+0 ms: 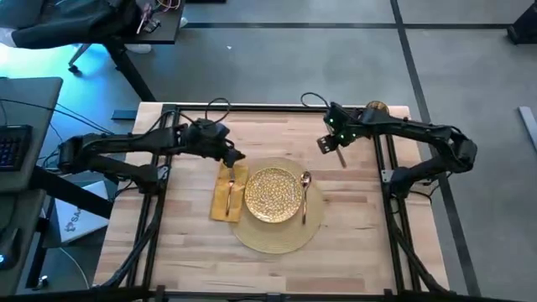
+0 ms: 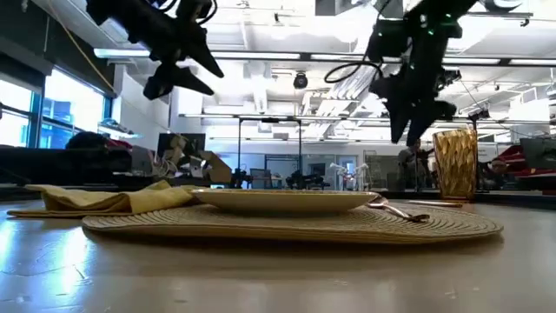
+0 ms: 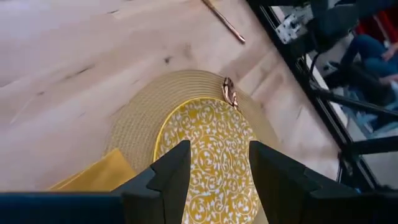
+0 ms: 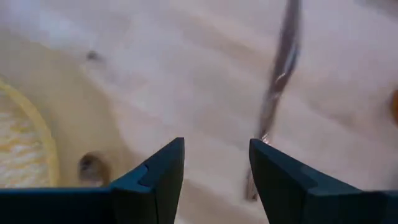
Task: Set table place
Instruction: Put the brown knife on the brown placemat
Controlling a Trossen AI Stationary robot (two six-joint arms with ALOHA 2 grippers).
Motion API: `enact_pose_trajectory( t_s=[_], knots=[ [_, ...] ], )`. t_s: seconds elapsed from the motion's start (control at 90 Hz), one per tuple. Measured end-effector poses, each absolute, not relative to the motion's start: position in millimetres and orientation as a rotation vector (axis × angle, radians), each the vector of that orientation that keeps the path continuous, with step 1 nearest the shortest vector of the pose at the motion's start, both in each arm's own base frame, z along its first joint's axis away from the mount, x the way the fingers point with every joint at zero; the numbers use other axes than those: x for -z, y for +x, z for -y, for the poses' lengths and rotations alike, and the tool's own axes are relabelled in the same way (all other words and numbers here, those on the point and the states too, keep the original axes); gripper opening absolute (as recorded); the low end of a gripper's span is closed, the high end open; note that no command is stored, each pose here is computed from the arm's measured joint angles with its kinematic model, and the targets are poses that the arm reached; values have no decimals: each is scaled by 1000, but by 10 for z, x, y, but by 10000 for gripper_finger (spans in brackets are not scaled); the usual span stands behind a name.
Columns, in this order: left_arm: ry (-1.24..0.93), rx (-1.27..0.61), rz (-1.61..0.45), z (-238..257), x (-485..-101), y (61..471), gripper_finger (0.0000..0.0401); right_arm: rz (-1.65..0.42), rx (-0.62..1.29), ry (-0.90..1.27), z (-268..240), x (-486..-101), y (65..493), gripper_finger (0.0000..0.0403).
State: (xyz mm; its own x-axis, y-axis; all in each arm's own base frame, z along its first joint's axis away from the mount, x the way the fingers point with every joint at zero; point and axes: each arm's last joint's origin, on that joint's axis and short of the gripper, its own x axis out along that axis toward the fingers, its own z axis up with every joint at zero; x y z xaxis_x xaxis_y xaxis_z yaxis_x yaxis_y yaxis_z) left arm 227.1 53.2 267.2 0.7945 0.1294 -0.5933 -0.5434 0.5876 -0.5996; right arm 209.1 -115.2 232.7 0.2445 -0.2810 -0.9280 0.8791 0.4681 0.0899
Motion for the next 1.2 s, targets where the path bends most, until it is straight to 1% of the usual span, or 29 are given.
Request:
enact_pose_trajectory(
  t_s=[0.189, 0.289, 0.456, 0.722, 0.956, 1.067, 1.2],
  knots=[
    [-876, -415, -531, -530, -2673, 2269, 147, -865, 938, 738, 927, -1976, 1889, 165],
    [-886, -413, -531, -528, -2674, 2269, 147, -823, 954, 770, 844, -1723, 1748, 165],
    [-922, -407, -532, -520, -2674, 2271, 147, -732, 939, 683, 800, -1502, 1618, 165],
    [-989, -423, -523, -512, -2674, 2273, 147, -695, 1017, 523, 795, -1338, 1510, 177],
    [-1014, -435, -517, -512, -2672, 2272, 147, -691, 964, 592, 701, -1047, 1348, 182],
    [-1030, -448, -511, -514, -2672, 2271, 147, -687, 922, 573, 663, -948, 1280, 174],
    [-1041, -454, -507, -515, -2672, 2271, 147, -695, 939, 567, 626, -869, 1211, 159]
  ],
)
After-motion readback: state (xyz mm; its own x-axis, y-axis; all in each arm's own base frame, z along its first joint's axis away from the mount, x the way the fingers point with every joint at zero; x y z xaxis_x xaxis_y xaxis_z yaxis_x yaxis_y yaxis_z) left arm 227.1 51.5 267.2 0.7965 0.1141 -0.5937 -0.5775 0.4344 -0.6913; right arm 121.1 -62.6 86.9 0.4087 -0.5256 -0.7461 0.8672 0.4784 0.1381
